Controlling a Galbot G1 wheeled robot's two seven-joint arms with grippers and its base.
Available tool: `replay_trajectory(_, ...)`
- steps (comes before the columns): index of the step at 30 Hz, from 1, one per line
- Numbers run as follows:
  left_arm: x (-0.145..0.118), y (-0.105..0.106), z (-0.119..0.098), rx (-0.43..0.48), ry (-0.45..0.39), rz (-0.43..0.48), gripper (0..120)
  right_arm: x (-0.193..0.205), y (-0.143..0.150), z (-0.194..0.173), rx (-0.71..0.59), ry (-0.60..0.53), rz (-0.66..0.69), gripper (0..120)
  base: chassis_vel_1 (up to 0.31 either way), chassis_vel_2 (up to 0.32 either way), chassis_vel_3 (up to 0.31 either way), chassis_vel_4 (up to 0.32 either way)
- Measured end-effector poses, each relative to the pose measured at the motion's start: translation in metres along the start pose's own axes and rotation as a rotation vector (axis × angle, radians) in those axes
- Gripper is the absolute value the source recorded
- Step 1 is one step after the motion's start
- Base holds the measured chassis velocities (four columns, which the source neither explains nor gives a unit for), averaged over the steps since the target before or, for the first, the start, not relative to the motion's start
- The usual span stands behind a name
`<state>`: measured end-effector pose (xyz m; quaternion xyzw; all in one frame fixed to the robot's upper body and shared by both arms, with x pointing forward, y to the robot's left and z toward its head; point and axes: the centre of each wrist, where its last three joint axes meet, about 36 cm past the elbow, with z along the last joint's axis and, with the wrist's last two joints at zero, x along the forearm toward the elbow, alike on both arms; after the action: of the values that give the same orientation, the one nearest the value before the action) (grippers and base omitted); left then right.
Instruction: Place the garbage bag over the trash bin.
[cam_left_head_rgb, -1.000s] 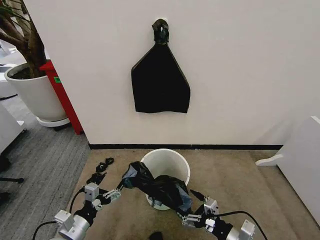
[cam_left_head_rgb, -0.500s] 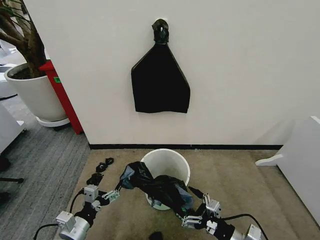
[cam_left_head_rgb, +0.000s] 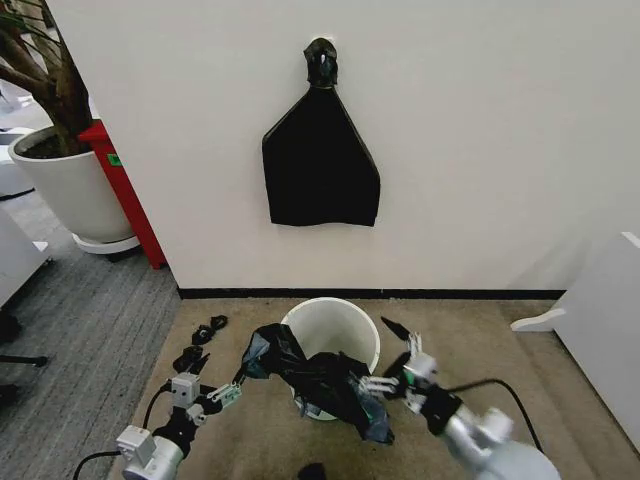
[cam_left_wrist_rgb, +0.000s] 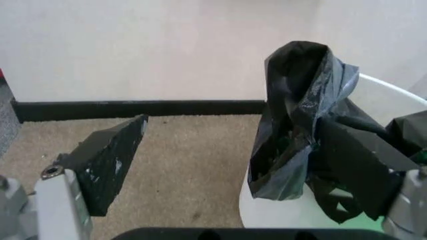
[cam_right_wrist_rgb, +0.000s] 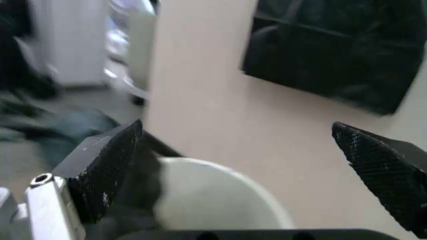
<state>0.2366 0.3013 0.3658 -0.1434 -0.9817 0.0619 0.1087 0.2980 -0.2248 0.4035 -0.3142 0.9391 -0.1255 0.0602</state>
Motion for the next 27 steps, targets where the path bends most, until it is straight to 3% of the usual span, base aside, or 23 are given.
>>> replay_trajectory(2,0.0,-0.001,0.0,0.001,0.0,0.001,95,-0.008,-0.001,0.0,0.037,0.007,0.002,100,0.0,0.0,0.0,0.0)
replay_trajectory(7,-0.003,-0.005,-0.003,0.011,-0.004,0.006,96,-0.056,-0.009,-0.006,0.327,0.028,-0.085,100,0.0,0.0,0.0,0.0)
replay_trajectory(10,-0.005,-0.007,-0.002,0.02,-0.006,0.007,96,-0.071,-0.001,-0.009,0.383,0.051,-0.155,100,0.0,0.0,0.0,0.0)
replay_trajectory(17,-0.007,-0.008,0.001,0.027,0.004,0.006,96,-0.103,0.024,-0.01,0.452,0.044,-0.359,100,0.0,0.0,0.0,0.0)
replay_trajectory(27,-0.006,-0.009,0.003,0.033,0.005,0.002,95,-0.133,0.034,0.005,0.466,0.053,-0.423,100,0.0,0.0,0.0,0.0)
